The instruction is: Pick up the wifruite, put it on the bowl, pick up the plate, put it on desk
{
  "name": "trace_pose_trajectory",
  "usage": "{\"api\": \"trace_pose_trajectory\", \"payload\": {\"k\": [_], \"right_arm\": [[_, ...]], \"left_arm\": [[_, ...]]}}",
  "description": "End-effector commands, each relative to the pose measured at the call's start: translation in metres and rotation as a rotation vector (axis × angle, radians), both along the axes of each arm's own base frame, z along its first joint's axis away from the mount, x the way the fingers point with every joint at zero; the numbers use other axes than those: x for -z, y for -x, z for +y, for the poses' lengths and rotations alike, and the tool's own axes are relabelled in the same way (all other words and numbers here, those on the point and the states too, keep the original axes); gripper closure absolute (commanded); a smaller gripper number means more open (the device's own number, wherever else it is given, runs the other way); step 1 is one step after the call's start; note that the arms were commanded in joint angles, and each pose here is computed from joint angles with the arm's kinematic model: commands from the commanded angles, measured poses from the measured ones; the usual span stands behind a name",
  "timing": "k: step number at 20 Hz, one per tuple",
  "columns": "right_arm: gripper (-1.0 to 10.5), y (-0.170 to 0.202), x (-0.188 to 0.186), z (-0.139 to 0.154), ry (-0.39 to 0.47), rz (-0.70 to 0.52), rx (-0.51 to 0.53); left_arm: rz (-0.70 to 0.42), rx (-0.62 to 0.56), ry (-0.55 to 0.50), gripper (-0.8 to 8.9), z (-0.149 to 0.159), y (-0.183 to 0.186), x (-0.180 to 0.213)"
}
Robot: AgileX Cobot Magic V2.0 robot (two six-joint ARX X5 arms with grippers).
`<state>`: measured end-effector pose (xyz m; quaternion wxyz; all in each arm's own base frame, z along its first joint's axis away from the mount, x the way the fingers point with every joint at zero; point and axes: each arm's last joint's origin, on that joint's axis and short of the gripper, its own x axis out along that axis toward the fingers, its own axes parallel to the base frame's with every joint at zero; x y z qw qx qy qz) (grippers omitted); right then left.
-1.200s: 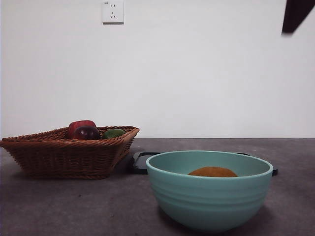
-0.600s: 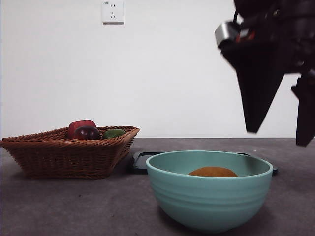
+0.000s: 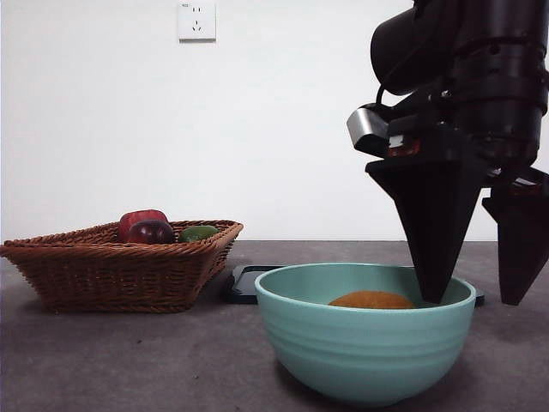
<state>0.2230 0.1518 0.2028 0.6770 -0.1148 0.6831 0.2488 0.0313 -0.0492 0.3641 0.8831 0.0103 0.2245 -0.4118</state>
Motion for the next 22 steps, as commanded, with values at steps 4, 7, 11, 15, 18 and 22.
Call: {"api": "trace_pose_trajectory", "payload": {"k": [4, 7, 11, 15, 18, 22], "right_arm": [[6.6, -0.005, 0.0, 0.007, -0.018, -0.021, 0.023], [6.8, -0.007, 0.005, 0.009, -0.042, 0.012, 0.035], [8.1, -0.01, 0.018, 0.014, -0.038, 0.056, 0.036], [9.4, -0.01, 0.019, 0.018, -0.047, 0.043, 0.029], [9.4, -0.012, 0.017, 0.019, -0.044, 0.037, 0.038], [9.4, -0.022, -0.003, 0.022, -0.037, -0.015, 0.048]], "left_arm": [[-0.008, 0.005, 0.015, 2.2, 0.0, 0.0, -0.003], [-0.008, 0.005, 0.015, 2.2, 0.0, 0.0, -0.003], [-0.008, 0.006, 0.015, 2.2, 0.0, 0.0, -0.003], [-0.008, 0.005, 0.015, 2.2, 0.0, 0.0, -0.003], [-0.008, 0.005, 0.015, 2.2, 0.0, 0.0, -0.003], [-0.008, 0.005, 0.015, 2.2, 0.0, 0.0, -0.003]]}}
